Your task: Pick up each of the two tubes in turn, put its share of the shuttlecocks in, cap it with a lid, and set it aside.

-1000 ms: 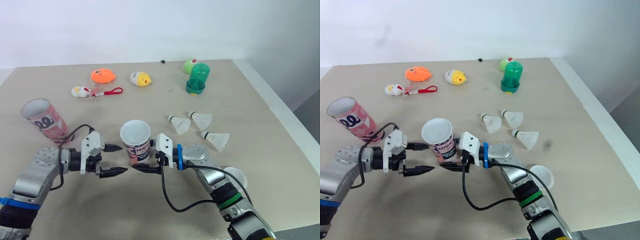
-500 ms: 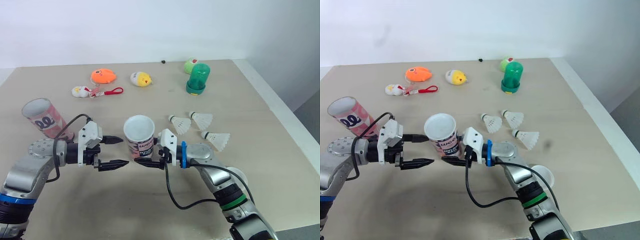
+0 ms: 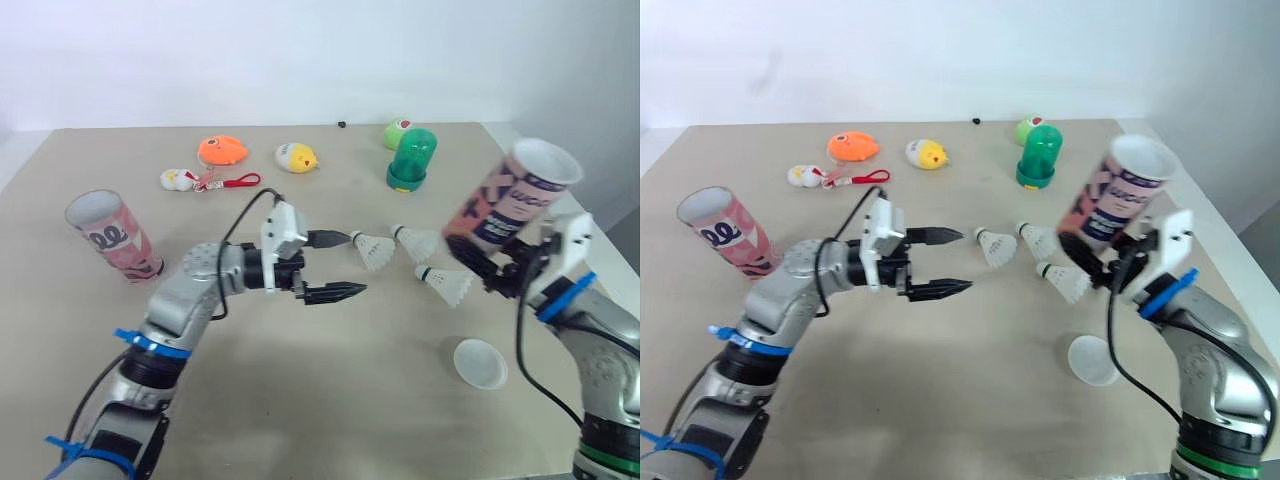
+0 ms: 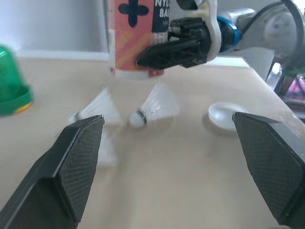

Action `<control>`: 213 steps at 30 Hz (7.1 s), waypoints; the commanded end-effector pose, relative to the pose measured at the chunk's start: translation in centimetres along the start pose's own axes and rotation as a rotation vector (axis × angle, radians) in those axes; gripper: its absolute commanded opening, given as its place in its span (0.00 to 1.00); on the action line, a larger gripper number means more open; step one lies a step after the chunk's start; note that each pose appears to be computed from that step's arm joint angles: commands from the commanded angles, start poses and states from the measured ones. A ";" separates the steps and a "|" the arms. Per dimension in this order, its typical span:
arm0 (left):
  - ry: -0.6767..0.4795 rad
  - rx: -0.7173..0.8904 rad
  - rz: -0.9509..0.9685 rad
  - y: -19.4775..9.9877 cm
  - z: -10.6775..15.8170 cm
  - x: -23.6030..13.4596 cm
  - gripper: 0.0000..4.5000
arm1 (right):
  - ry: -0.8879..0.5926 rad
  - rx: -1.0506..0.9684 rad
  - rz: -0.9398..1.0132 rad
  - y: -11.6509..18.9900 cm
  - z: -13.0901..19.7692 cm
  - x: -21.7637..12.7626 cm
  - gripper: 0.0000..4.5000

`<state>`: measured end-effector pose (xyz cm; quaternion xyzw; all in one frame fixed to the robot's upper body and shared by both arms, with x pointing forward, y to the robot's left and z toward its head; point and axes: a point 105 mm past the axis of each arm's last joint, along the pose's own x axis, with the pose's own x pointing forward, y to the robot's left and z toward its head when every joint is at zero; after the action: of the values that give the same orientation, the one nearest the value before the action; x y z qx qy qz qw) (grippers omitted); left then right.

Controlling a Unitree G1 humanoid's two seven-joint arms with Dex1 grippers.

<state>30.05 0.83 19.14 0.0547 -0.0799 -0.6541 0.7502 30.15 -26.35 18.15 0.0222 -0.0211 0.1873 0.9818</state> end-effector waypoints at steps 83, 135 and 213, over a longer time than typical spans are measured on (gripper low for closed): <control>0.148 -0.071 1.692 3.5 -9.2 -26.4 1.00 | -0.088 -0.198 0.966 22.3 0.6 7.6 0.98; 0.121 -0.089 1.590 10.5 -10.1 -25.8 0.86 | -0.099 -0.162 0.889 22.9 0.2 7.6 1.00; 0.963 0.122 -0.116 -0.1 -5.3 -19.1 0.67 | 0.176 -0.110 0.037 3.2 -6.9 0.7 0.91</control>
<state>29.06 20.16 13.61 0.4061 0.2366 -0.5759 0.6689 29.40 -22.79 10.28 -0.0377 0.0727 0.2033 0.9757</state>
